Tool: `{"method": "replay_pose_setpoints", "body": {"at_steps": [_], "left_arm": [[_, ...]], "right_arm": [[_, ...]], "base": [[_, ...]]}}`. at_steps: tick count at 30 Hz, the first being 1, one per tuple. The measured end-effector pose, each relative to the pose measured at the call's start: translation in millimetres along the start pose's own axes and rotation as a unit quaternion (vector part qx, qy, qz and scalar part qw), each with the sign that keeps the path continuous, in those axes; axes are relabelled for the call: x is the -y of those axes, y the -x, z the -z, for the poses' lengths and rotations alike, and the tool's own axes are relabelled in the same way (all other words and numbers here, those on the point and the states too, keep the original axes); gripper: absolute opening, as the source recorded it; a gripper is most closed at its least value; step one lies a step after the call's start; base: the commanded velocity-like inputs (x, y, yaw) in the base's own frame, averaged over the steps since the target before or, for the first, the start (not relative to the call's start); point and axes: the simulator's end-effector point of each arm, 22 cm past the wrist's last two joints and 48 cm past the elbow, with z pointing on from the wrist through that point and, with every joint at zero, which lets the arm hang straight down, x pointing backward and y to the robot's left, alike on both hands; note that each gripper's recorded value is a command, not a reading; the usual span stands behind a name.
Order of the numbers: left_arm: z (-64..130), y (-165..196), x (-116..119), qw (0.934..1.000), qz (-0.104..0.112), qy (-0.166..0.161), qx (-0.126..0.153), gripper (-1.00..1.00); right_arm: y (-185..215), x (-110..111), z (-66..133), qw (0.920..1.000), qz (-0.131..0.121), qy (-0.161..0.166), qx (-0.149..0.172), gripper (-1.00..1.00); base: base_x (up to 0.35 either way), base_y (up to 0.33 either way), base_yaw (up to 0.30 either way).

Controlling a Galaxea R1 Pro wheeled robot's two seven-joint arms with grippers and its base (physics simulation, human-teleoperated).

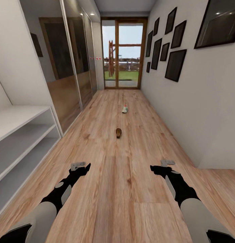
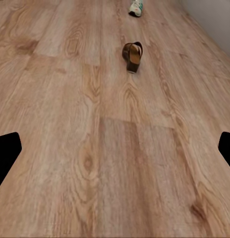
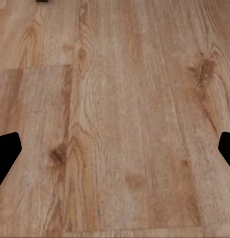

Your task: Pick up the two gym shoes and the two sandals from the corridor floor and place them onto the hallstand (shoe rack) in the corridor, making sure they are on the rack and not on the floor. Arrange them so the two gym shoes are next to each other and the two sandals are next to each other.

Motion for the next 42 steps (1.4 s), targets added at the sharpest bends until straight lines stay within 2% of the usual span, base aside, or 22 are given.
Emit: {"method": "replay_pose_setpoints", "body": {"at_steps": [26,42], "left_arm": [[0.0,0.0,0.0,1.0,0.0,0.0,0.0,1.0],[-0.1,-0.1,0.0,1.0,0.0,0.0,0.0,1.0]], "right_arm": [[0.0,0.0,0.0,1.0,0.0,0.0,0.0,1.0],[0.6,0.1,0.0,1.0,0.0,0.0,0.001,1.0]], "base": [[0.349,0.001,0.0],[0.324,0.121,0.0]]}}
